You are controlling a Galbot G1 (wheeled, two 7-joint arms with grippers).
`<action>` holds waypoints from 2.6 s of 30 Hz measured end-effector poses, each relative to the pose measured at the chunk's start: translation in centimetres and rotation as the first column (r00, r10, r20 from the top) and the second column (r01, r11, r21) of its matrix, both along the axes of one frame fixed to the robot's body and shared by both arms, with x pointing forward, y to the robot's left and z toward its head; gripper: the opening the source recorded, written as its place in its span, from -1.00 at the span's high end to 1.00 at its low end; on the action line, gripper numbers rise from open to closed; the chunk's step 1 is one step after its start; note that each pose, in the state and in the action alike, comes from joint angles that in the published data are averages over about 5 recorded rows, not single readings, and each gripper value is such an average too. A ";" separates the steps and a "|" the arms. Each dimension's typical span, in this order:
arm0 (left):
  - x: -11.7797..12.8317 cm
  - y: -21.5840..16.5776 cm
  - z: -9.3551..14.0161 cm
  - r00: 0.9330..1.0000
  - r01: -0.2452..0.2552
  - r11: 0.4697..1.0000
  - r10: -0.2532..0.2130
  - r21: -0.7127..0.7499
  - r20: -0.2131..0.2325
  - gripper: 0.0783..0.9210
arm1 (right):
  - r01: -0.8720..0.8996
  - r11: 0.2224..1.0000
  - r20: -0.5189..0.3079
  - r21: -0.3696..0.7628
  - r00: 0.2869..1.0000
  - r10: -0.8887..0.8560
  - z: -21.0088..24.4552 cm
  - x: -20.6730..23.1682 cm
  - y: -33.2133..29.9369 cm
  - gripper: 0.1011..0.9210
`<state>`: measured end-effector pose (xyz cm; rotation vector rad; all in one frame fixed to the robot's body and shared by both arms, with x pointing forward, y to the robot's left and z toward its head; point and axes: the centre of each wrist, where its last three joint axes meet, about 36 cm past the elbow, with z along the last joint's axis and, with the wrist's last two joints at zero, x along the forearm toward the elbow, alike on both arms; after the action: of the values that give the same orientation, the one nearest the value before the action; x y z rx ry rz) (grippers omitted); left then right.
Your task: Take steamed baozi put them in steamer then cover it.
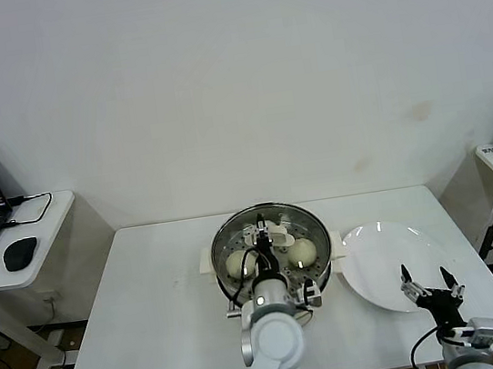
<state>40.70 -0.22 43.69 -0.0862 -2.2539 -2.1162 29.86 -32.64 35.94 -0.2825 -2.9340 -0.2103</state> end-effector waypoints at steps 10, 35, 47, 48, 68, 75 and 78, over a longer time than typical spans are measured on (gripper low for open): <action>-1.5 -0.1 0.8 1.000 0.019 1.000 -0.019 -0.023 -0.013 -0.26 | -0.001 1.000 -0.001 -0.002 1.000 0.001 0.0 0.0 0.0 -0.76; -6.5 4.0 4.5 1.000 0.015 0.994 -0.018 -0.109 -0.021 -0.77 | -0.036 0.999 -0.008 -0.011 0.999 0.036 0.3 -0.4 0.4 -0.76; -8.7 13.7 7.2 1.000 0.014 0.931 -0.012 -0.364 0.009 -0.77 | -0.170 0.983 -0.031 -0.064 0.985 0.168 1.5 -1.6 1.7 -0.76; -8.8 14.7 7.0 1.000 0.021 0.917 -0.020 -0.398 0.008 -0.77 | -0.179 0.981 -0.033 -0.069 0.984 0.177 1.6 -1.7 1.7 -0.76; -14.7 24.5 -3.2 0.995 -0.087 0.477 -0.006 -0.875 -0.102 -0.77 | -0.249 0.965 -0.097 -0.089 0.966 0.240 1.6 -3.1 2.4 -0.76; -16.4 25.4 -4.0 0.986 -0.159 0.435 0.018 -0.886 -0.168 -0.77 | -0.248 0.965 -0.130 -0.082 0.963 0.236 1.4 -3.3 2.8 -0.76; -16.8 25.7 -4.0 0.983 -0.177 0.425 0.025 -0.888 -0.184 -0.77 | -0.247 0.966 -0.137 -0.082 0.962 0.235 1.3 -3.5 3.0 -0.76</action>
<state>23.86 25.44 39.67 -0.1221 -2.8910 -0.5429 26.38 -29.68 37.29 0.0491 -2.8229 -0.0119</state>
